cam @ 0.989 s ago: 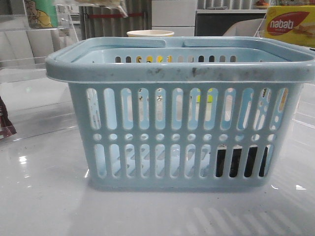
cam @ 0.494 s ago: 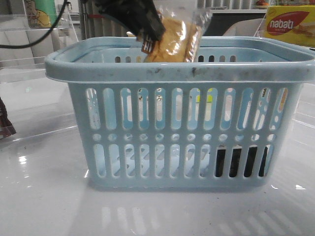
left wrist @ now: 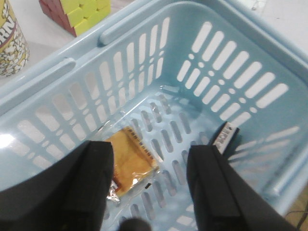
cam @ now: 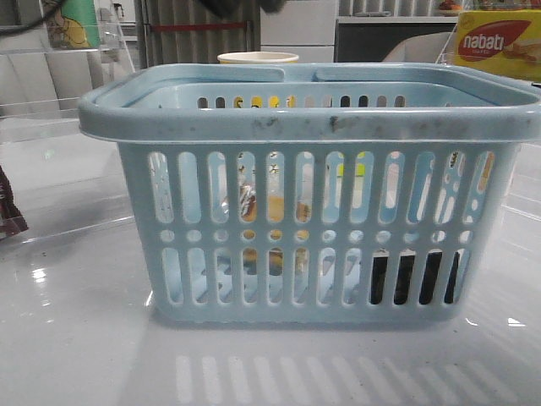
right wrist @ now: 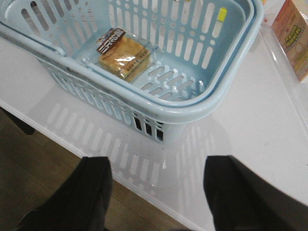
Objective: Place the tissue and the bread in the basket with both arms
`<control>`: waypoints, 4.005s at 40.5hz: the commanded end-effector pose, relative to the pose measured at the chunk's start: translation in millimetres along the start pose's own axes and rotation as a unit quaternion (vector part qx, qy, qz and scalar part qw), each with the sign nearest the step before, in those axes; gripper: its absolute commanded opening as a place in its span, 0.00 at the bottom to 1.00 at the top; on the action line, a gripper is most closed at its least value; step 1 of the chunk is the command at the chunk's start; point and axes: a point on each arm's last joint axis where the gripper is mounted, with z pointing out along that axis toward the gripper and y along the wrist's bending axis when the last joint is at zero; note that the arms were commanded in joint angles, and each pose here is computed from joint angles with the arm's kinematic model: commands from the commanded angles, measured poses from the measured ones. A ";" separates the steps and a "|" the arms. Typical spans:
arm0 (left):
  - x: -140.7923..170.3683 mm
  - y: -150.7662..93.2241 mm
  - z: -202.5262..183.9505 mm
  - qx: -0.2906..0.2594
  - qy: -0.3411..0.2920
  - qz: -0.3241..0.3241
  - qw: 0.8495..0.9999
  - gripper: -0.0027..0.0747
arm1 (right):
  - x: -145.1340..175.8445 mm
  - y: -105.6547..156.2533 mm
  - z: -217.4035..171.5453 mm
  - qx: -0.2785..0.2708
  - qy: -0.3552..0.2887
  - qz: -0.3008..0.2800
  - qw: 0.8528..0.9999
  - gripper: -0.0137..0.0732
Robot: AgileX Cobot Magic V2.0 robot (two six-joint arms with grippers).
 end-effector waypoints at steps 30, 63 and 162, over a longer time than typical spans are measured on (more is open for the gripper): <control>154.5 -54.8 -163.0 -0.045 -0.120 -0.013 0.992 0.55 | -11.4 -0.9 -5.8 0.005 -0.044 -0.005 0.999 0.76; 174.3 -43.0 -161.1 -0.123 -0.132 0.020 0.983 0.28 | -10.6 -1.0 -5.6 0.005 -0.041 -0.005 0.999 0.23; 317.6 -14.4 -114.3 -0.406 -0.413 -0.052 0.813 0.15 | -7.3 -1.2 -3.4 0.006 -0.028 -0.005 1.000 0.22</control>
